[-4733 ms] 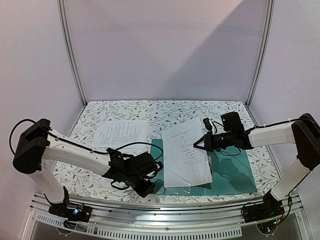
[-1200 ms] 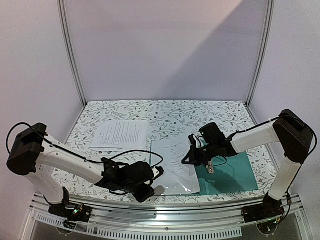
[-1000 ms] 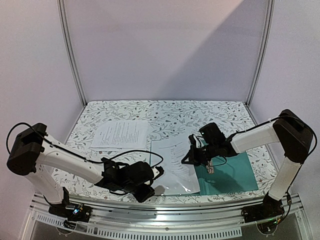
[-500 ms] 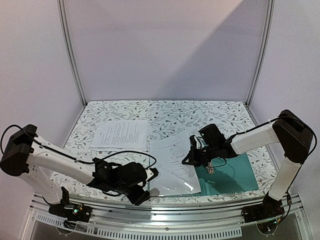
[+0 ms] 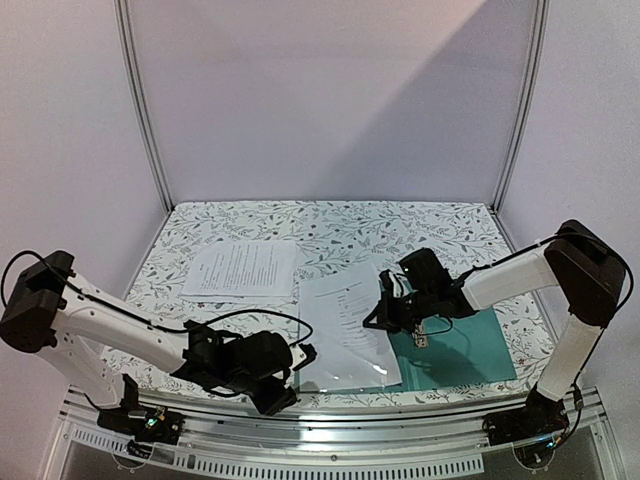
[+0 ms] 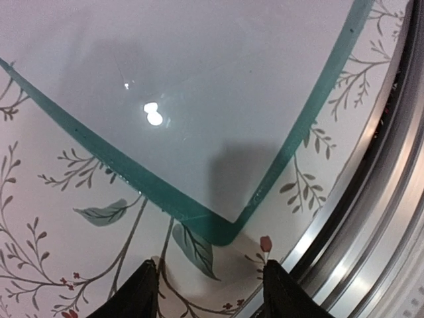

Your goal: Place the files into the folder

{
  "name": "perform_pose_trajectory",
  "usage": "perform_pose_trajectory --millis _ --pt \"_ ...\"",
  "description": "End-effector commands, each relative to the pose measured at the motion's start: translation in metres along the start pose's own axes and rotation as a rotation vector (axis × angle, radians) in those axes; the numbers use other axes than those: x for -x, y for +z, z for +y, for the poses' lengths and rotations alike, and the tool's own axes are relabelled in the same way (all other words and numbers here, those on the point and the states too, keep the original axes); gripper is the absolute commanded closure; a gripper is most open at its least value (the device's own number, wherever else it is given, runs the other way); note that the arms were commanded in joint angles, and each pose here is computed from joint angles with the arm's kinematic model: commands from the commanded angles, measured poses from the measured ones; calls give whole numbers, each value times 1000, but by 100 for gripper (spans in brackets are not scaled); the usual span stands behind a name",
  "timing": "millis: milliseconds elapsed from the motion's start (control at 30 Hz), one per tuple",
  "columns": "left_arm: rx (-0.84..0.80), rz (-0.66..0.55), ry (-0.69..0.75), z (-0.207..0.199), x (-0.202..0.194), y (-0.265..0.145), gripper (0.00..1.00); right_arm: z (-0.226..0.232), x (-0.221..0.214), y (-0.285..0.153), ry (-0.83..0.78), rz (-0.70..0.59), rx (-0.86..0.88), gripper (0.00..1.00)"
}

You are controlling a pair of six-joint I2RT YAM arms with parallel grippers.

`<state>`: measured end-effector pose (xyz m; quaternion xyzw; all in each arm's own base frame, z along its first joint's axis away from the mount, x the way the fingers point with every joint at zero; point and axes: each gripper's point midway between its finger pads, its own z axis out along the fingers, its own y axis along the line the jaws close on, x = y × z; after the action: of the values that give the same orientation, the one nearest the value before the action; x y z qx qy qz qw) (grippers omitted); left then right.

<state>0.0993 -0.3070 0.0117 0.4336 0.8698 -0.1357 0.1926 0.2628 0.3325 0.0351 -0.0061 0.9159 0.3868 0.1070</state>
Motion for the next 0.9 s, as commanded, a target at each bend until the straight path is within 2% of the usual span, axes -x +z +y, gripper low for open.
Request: perform_pose_trajectory --millis 0,200,867 --pt "28 57 34 0 -13 13 50 0 -7 4 31 12 18 100" --pt "36 66 43 0 -14 20 58 1 -7 5 53 12 25 100" --pt "35 67 27 1 -19 24 60 -8 -16 -5 69 -10 -65 100"
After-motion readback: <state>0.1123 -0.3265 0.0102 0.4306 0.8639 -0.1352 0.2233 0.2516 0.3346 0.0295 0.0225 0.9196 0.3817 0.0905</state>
